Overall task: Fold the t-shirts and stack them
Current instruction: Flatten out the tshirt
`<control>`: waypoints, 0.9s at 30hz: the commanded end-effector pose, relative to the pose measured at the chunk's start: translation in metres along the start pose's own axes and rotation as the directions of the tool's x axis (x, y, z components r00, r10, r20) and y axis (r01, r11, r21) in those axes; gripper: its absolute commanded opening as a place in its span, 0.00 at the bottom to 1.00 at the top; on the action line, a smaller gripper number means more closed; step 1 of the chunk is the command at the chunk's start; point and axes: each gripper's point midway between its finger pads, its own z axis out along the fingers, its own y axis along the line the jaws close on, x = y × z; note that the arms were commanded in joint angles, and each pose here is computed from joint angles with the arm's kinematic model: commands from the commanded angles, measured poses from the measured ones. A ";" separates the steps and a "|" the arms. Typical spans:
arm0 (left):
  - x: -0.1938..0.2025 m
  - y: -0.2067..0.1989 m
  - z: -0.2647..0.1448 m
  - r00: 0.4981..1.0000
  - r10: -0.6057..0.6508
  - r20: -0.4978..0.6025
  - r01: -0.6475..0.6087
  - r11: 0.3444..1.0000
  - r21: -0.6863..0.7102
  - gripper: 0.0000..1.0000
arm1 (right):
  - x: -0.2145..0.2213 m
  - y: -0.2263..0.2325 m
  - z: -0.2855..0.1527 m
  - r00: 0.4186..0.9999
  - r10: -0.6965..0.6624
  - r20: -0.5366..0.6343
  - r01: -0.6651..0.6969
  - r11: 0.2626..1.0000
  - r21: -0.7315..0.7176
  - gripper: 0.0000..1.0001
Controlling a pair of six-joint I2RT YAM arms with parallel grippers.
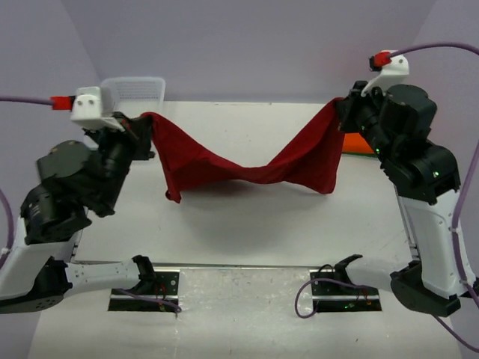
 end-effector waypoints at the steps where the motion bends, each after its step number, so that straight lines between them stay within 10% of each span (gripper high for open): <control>1: -0.066 0.009 -0.028 0.981 -0.106 0.162 0.084 0.987 0.137 0.00 | -0.055 0.005 -0.065 0.983 0.016 0.185 0.008 0.992 -0.125 0.00; 18: -0.201 -0.026 -0.134 0.854 -0.335 0.398 -0.033 0.727 0.686 0.00 | -0.084 0.042 -0.228 0.894 0.074 0.442 0.199 0.818 -0.539 0.00; 27: -0.142 -0.055 0.006 0.956 -0.004 0.292 -0.042 0.988 0.152 0.00 | -0.082 0.032 -0.094 0.959 -0.007 0.283 0.095 0.950 -0.297 0.00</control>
